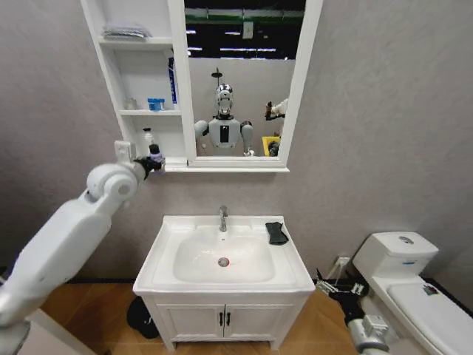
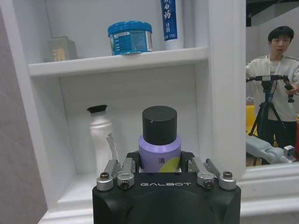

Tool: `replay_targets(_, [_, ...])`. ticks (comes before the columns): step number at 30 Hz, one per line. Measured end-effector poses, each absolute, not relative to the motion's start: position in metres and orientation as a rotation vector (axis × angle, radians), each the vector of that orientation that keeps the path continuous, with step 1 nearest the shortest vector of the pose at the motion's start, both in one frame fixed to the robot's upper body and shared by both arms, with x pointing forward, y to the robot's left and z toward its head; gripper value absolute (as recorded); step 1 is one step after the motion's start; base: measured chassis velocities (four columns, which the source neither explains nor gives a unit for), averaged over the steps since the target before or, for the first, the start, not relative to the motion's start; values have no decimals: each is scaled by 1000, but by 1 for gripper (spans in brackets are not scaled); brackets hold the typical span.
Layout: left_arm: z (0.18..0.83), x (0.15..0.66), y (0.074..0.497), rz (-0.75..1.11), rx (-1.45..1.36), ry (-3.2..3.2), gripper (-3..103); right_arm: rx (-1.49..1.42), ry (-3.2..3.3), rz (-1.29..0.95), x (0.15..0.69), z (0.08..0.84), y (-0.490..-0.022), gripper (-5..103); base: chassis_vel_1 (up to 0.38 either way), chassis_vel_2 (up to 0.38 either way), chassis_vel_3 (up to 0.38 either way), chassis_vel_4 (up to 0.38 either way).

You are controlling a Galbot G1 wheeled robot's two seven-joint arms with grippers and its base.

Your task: Move facial cleanser and shampoo from washbasin to cabinet, then wipe washbasin with towel.

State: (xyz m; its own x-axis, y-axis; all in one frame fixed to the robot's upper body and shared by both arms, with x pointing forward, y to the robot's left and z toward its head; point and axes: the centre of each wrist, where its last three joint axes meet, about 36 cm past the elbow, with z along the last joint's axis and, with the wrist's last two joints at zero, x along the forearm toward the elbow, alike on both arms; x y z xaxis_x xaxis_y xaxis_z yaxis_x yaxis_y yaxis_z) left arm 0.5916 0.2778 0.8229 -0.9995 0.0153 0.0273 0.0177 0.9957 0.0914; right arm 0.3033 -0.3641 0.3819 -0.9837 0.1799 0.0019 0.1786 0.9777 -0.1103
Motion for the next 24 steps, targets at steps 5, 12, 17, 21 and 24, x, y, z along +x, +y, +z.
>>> replay_targets(5, [839, 624, 273, -134, -34, -3115, 43, -298, -3127, 185, 303, 385, -367, 100, 0, 0, 0, 0])
replay_targets(12, [829, 661, 274, -130, 30, -3093, 43, -300, -3138, 185, 306, 387, -365, 100, 0, 0, 0, 0])
replay_targets(17, [819, 678, 270, -106, 52, -3068, 43, -302, -3132, 191, 308, 385, -369, 100, 0, 0, 0, 0])
replay_targets(21, [817, 690, 266, -103, 87, -3069, 43, -299, -3126, 207, 307, 382, -375, 100, 0, 0, 0, 0])
replay_targets(24, [816, 695, 264, -114, 113, -3074, 42, -299, -3121, 206, 306, 379, -377, 100, 0, 0, 0, 0])
